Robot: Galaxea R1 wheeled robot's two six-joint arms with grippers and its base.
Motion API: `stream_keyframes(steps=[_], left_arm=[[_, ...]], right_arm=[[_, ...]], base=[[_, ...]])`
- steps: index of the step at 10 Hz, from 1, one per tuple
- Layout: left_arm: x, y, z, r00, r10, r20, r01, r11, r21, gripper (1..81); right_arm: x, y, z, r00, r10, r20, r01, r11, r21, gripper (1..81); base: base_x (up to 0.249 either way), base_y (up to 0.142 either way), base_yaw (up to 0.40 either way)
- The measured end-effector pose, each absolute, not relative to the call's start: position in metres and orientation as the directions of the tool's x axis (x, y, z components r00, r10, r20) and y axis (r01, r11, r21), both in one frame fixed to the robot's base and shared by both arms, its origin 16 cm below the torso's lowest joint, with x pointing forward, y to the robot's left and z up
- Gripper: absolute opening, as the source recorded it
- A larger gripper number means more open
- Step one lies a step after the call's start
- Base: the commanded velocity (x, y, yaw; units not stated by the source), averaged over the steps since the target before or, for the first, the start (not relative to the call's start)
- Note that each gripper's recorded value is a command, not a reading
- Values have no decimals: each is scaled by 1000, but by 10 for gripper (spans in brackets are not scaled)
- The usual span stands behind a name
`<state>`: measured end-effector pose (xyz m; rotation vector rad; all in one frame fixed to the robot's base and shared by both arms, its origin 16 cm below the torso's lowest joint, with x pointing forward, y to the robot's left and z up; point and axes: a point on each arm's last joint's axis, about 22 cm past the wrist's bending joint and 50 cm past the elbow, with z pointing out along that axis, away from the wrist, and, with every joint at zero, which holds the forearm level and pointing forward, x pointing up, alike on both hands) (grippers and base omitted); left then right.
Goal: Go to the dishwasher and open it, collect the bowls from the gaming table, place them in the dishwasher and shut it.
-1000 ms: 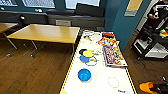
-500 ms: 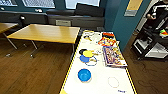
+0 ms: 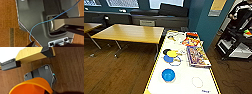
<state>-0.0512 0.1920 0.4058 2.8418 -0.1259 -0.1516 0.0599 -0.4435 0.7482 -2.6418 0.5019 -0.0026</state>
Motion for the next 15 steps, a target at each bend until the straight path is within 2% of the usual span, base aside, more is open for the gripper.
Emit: stream_keyframes(steps=[3, 7, 11, 15], left_arm=[[-51, 195, 406, 991, -102, -90, -72, -954, 290, 811], [-44, 221, 406, 992, -99, -75, -74, -956, 285, 811], [-22, 232, 419, 996, -77, -45, -55, -927, 371, 811], [5, 311, 456, 999, -38, -22, -27, -919, 393, 811]], right_arm=[[-15, -437, 753, 922, -378, -79, -375, -828, -418, 10], [-59, -401, 681, 911, -413, 13, -365, -819, -443, 10], [-108, -355, 623, 907, -419, 45, -358, -824, -439, 10], [-114, -328, 600, 907, -414, 75, -339, -826, -451, 10]], base=[[0, 0, 0], [0, 0, 0], [0, 0, 0], [0, 0, 0]])
